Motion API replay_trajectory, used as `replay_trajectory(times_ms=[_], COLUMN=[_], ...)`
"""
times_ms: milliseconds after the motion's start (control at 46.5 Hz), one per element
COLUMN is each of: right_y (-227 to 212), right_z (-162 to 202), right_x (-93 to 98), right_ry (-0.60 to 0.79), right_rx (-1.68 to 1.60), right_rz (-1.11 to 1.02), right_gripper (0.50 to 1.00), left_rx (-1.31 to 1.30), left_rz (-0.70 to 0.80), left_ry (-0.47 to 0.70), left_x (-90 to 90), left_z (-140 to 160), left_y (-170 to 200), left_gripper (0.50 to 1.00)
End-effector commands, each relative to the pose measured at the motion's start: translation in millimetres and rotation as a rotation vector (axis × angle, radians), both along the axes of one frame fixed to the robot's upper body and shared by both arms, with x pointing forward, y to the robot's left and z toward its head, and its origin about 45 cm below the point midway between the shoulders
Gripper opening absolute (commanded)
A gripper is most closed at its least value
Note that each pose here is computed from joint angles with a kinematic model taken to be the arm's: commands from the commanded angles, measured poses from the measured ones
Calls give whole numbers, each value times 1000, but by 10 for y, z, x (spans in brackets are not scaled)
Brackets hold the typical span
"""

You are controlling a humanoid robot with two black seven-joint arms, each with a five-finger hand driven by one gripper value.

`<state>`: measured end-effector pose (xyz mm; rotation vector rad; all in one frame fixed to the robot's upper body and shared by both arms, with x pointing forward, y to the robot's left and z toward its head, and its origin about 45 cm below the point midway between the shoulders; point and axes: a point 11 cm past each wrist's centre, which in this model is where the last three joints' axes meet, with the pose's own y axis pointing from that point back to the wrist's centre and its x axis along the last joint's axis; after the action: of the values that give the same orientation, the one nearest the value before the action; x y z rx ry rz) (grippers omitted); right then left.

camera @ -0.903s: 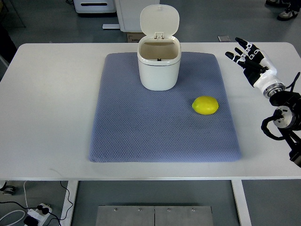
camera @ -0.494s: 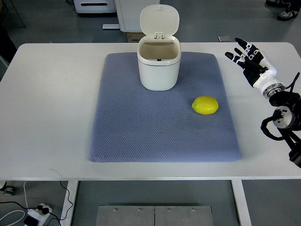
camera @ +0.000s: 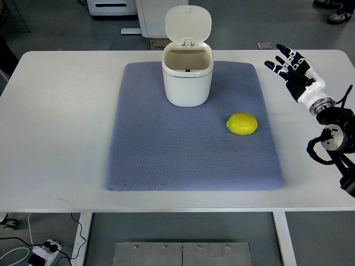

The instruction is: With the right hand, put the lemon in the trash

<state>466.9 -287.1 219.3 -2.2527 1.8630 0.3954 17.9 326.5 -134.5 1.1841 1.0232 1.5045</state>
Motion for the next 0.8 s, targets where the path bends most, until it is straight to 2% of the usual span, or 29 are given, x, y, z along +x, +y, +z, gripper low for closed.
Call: replay_trajectory(times_ms=[0,774], right_y=[-1,-6], right_z=[1,57], right_x=[0,11], right_ry=[0,-13], right_rx=[0,1], right_rz=[1,7], right_gripper=[1000,1000], left_rx=[0,0], left_rz=[0,0], left_ry=[1,1], left_x=[-3,-3], left_z=[0,0], left_y=[0,0], left_gripper=[1000,1000])
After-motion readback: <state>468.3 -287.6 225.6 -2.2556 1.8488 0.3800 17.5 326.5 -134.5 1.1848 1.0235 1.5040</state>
